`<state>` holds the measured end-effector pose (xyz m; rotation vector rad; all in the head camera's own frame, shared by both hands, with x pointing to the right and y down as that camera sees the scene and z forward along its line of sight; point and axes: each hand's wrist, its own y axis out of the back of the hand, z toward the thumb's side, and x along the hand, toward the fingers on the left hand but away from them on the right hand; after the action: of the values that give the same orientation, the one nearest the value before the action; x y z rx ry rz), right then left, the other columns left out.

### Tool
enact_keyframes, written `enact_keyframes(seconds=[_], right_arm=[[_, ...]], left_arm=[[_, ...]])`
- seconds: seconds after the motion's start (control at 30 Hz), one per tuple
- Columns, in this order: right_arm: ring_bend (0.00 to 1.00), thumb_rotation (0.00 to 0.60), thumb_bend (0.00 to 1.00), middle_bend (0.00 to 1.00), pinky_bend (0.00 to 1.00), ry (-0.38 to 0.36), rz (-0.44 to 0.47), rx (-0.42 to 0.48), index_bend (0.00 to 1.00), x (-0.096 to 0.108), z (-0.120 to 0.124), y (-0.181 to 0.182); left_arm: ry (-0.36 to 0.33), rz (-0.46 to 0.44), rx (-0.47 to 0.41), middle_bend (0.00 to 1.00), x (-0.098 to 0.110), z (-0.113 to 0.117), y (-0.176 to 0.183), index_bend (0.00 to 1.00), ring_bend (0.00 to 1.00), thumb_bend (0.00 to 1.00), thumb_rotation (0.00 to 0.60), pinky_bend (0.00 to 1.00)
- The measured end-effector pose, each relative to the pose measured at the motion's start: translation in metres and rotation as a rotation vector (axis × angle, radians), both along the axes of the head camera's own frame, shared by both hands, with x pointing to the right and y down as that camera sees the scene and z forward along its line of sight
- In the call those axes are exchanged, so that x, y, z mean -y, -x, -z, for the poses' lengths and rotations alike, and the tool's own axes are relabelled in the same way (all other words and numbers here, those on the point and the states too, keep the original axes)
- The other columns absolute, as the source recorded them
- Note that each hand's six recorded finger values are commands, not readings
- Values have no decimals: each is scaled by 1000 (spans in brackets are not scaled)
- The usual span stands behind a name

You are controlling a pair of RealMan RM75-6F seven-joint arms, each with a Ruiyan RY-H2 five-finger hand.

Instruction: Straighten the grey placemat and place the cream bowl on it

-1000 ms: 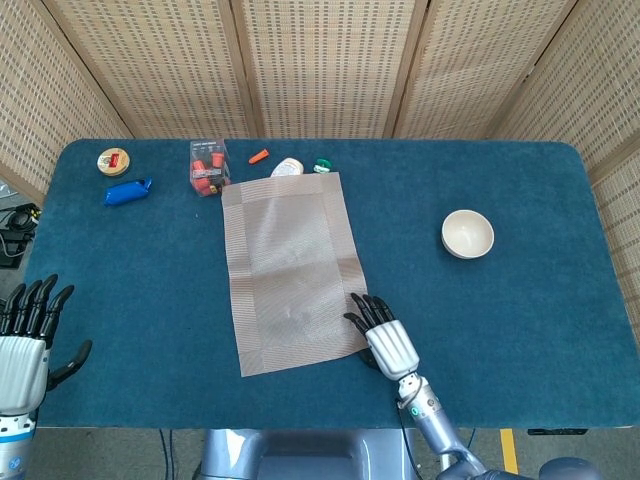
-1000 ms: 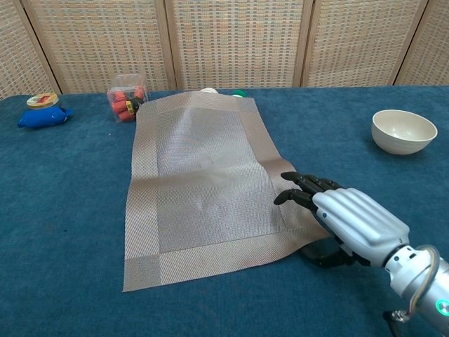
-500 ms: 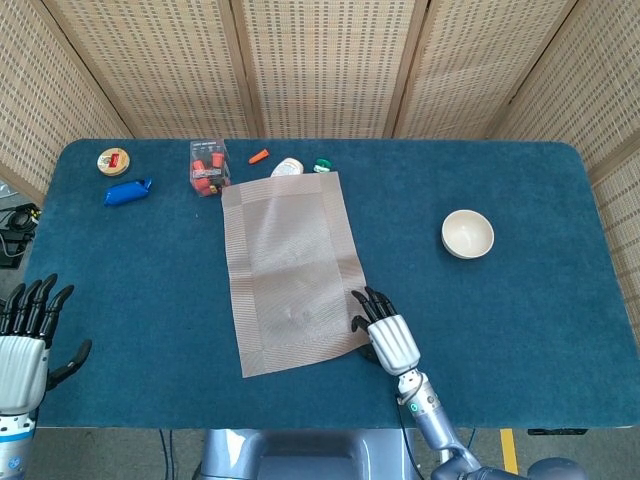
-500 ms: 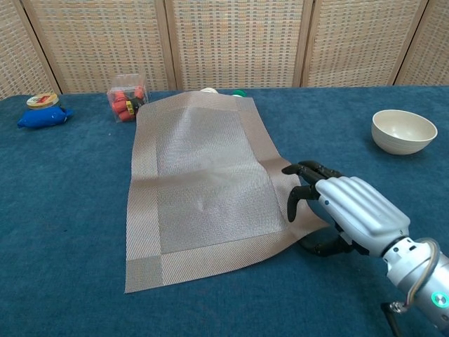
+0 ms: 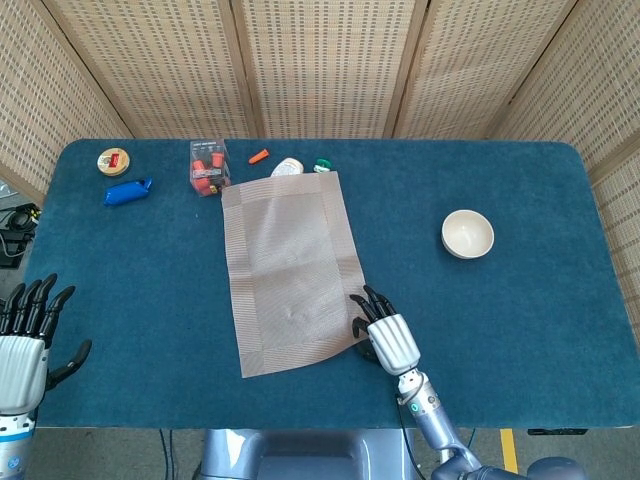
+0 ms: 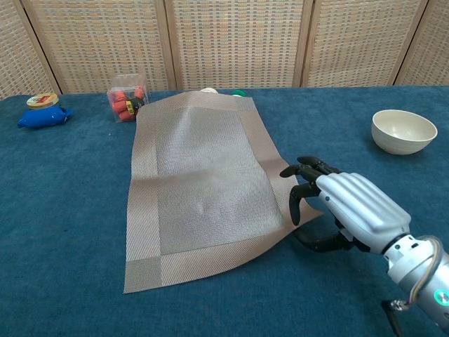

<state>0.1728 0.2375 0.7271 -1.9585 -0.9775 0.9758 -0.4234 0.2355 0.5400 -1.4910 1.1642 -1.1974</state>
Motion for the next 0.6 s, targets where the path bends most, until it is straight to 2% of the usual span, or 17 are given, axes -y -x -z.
enact_keyframes(seconds=[0.27, 0.6], right_arm=[[52, 600, 603, 258, 226, -1, 7, -5, 634, -2, 1, -2], [54, 600, 607, 258, 226, -14, 22, -5, 635, -8, 11, -13]], left_arm=[[0, -4, 0, 0, -1, 0, -1, 121, 0, 287, 600, 0], [0, -7, 0, 0, -2, 1, -1, 121, 0, 286, 600, 0]])
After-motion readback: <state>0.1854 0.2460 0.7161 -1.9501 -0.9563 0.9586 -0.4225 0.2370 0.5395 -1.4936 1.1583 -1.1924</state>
